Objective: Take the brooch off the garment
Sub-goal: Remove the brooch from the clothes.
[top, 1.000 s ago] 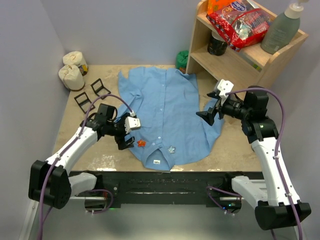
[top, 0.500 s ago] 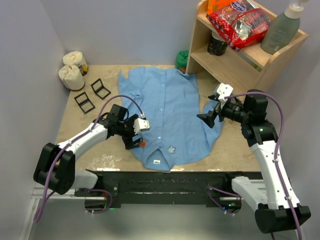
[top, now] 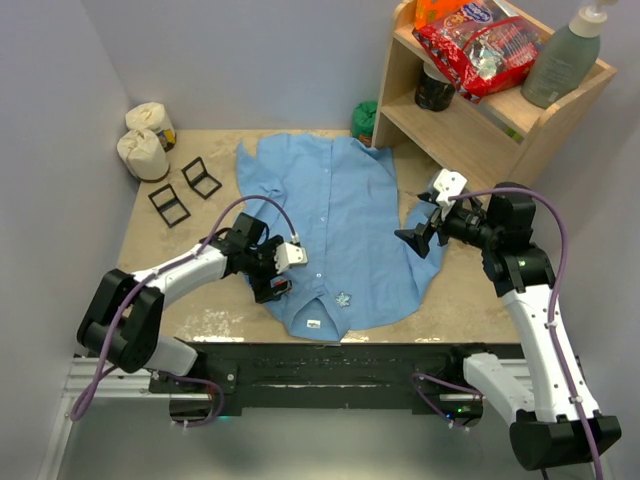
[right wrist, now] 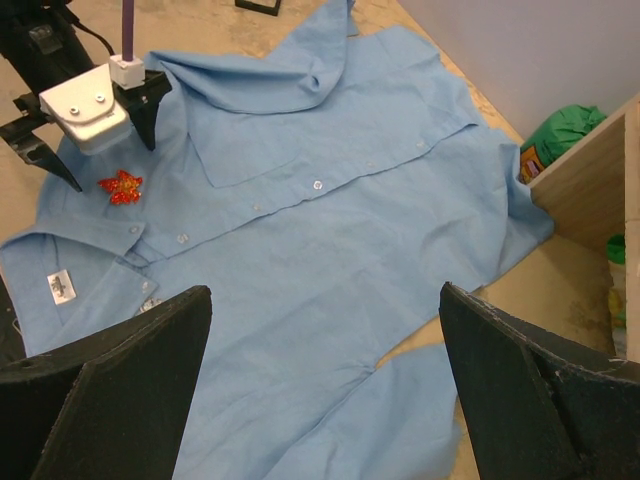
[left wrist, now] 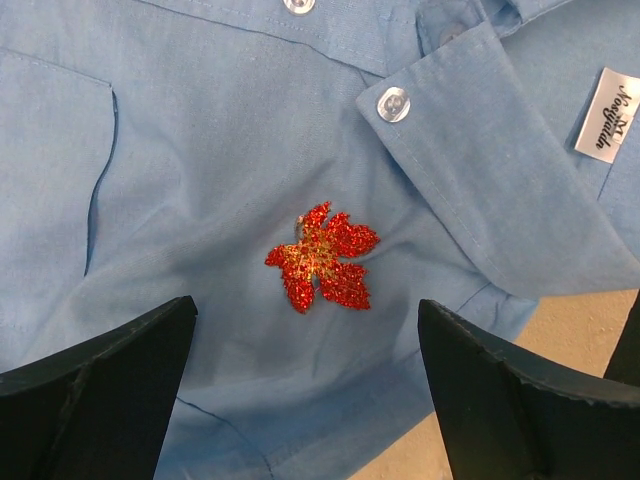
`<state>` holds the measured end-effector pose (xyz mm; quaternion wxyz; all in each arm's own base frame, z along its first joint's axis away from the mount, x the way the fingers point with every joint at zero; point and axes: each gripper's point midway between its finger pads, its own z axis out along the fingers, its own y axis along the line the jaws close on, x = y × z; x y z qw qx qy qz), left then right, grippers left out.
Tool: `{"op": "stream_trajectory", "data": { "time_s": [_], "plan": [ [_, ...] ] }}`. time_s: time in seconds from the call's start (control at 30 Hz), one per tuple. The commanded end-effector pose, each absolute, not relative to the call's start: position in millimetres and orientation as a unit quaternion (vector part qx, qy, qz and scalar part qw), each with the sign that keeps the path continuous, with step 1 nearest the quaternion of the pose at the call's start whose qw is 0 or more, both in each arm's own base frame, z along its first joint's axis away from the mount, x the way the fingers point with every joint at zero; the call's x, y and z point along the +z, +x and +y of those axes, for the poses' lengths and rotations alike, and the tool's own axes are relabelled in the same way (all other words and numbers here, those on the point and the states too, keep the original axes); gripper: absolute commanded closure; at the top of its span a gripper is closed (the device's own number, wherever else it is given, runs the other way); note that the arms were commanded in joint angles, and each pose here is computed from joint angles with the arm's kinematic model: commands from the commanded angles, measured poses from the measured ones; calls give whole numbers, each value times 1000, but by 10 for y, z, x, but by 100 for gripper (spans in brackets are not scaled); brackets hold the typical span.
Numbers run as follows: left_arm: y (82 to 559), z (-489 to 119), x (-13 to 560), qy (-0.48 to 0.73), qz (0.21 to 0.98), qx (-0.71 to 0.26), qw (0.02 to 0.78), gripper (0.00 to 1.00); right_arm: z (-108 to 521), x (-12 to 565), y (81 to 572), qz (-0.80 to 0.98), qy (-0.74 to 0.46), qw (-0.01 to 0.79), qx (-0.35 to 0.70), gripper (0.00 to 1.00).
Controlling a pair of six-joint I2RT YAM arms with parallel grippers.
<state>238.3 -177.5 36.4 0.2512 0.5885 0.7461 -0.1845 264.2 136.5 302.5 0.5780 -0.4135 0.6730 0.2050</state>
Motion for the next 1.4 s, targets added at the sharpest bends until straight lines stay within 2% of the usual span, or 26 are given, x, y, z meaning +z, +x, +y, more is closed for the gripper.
{"op": "stream_trajectory", "data": {
  "time_s": [0.0,0.43,0.73,0.77,0.83,1.0,1.27,1.37],
  "plan": [
    [2481,-1830,348,583,749,-171,263,4,1365,3110,2644,660,-419,592,195,1],
    [2467,-1847,229,582,755,-170,247,22,1363,3120,2640,660,-418,593,194,1],
    [2430,-1853,205,583,756,-176,240,44,1411,3098,2640,658,-424,586,209,1],
    [2431,-1850,209,584,755,-176,241,49,1416,3094,2644,658,-425,585,211,1],
    [2420,-1847,206,584,756,-177,239,50,1431,3108,2650,656,-427,585,214,1],
    [2412,-1861,219,584,755,-181,238,67,1454,3120,2661,654,-429,584,216,1],
    [2396,-1879,252,584,752,-186,243,79,1506,3075,2661,654,-435,577,225,1],
    [2397,-1886,272,584,751,-189,246,87,1528,3067,2655,653,-437,575,228,1]
  ]
}}
